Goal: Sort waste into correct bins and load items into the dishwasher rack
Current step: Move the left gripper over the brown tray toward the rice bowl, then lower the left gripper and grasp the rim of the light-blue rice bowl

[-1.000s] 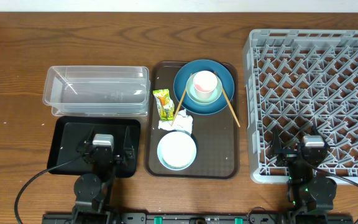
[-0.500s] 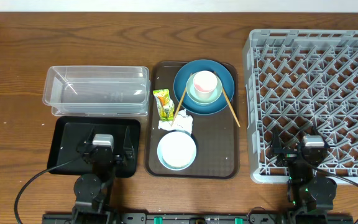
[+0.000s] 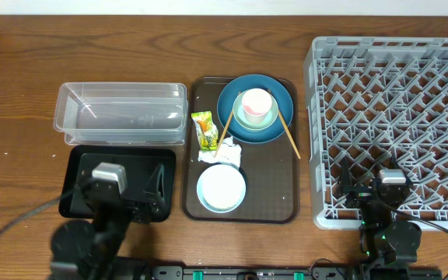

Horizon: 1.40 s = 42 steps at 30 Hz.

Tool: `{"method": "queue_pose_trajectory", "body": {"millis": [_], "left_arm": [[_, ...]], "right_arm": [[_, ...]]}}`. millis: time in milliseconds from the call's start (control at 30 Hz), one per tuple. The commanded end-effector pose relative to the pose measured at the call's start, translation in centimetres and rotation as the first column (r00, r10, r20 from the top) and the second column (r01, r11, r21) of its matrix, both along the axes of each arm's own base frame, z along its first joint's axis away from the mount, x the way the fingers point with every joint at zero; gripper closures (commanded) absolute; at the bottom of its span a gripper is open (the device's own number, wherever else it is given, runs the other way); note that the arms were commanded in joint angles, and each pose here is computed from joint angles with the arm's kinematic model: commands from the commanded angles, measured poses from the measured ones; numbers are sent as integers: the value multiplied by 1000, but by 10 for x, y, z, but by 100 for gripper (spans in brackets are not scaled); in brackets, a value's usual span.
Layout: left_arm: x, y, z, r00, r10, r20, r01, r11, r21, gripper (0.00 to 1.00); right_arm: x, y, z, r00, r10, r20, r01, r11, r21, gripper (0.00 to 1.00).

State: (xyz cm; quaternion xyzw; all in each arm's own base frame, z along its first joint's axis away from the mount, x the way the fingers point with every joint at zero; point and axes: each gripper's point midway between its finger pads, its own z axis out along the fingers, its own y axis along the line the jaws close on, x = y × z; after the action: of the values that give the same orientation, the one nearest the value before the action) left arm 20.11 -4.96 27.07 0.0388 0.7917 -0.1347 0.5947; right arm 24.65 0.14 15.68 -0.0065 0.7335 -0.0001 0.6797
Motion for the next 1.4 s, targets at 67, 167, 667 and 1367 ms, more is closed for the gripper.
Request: {"method": "queue_pose_trajectory", "body": {"millis": [67, 167, 667, 1367], "left_arm": [[-8, -28, 32, 938, -155, -312, 139, 988, -70, 5], [-17, -40, 35, 831, -218, -511, 178, 976, -128, 5], [11, -50, -36, 484, -208, -850, 104, 978, -180, 67], [21, -30, -187, 419, 83, -904, -74, 996, 57, 93]], "right_arm": [[0, 3, -1, 1000, 12, -3, -12, 1000, 13, 1], [0, 3, -1, 1000, 12, -3, -12, 1000, 13, 1], [0, 3, -1, 1000, 12, -3, -12, 1000, 13, 1], [0, 3, -1, 1000, 12, -3, -12, 1000, 13, 1]]}}
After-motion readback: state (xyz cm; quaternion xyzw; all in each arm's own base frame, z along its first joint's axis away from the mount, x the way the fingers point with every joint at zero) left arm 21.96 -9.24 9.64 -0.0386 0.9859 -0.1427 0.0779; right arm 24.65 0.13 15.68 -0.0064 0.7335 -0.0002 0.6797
